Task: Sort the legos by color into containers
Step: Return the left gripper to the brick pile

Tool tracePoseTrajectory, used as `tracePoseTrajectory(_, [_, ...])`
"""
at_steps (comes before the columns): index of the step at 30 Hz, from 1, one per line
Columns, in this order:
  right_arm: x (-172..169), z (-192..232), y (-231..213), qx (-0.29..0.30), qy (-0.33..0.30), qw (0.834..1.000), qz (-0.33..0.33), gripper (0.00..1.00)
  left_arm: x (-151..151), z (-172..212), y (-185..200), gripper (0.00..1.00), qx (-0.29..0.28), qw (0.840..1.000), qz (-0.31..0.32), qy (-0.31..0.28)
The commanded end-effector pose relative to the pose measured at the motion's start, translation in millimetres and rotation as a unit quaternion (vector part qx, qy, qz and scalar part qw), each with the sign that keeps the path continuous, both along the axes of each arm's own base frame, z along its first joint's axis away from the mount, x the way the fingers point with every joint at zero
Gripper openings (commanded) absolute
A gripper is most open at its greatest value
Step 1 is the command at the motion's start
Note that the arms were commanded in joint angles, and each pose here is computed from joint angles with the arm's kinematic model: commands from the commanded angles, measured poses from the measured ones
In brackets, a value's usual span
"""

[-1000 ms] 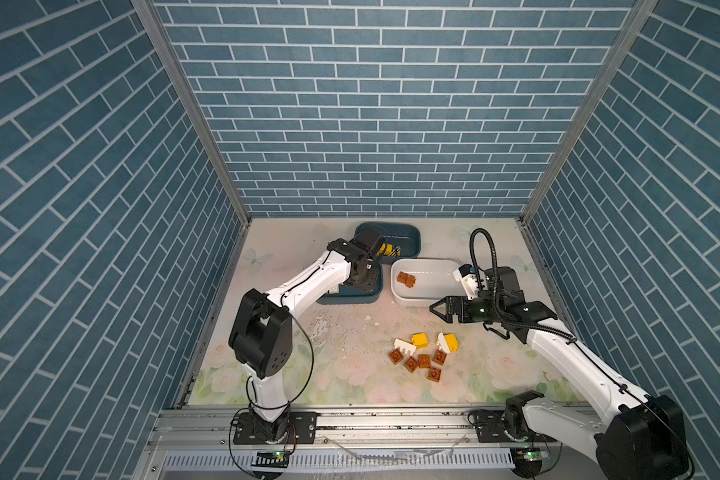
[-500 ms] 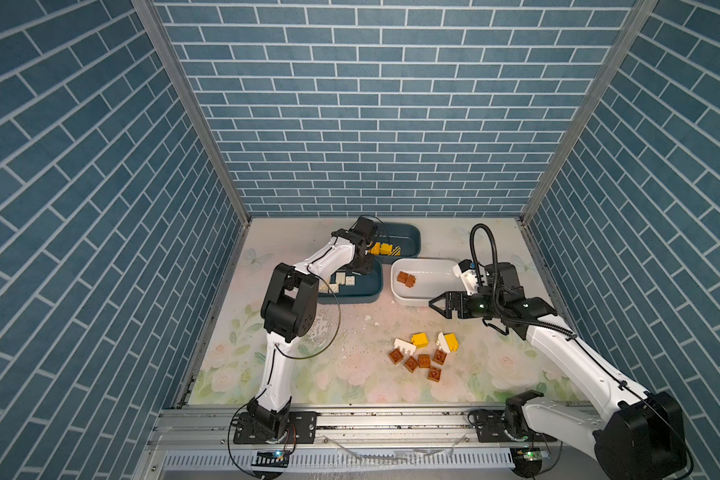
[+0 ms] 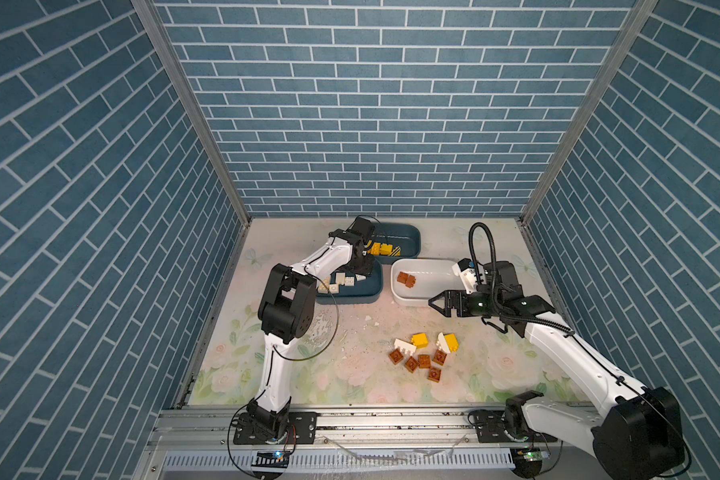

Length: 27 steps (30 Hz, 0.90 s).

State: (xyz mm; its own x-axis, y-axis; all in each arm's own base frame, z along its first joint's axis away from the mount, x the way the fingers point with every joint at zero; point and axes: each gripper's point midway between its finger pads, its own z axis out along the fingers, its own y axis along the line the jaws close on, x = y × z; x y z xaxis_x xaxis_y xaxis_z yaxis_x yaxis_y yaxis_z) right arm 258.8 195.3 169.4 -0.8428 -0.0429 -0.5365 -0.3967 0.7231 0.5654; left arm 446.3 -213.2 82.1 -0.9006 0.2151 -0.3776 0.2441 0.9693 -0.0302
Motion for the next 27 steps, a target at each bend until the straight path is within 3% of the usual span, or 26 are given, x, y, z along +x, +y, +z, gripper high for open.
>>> tracePoseTrajectory(1, [4.9, 8.1, 1.4, -0.005, -0.016, 1.000, 0.006, 0.98, -37.1, 30.6, -14.4, 0.67, -0.032, 0.999, -0.023, 0.008])
tracePoseTrajectory(11, [-3.2, 4.0, -2.1, -0.009, -0.009, 1.000, 0.006, 0.98, -152.2, 44.3, -60.3, 0.69, -0.075, 0.996, -0.034, 0.039])
tracePoseTrajectory(19, [-13.8, -6.0, -2.2, -0.009, 0.014, 1.000, 0.016, 0.98, -234.3, 13.8, -89.5, 0.69, -0.078, 0.991, -0.050, 0.100])
tracePoseTrajectory(27, [-22.0, -17.8, -0.6, -0.001, 0.041, 0.999, 0.021, 0.98, -261.7, -14.4, -87.1, 0.67, -0.073, 0.988, 0.028, 0.134])
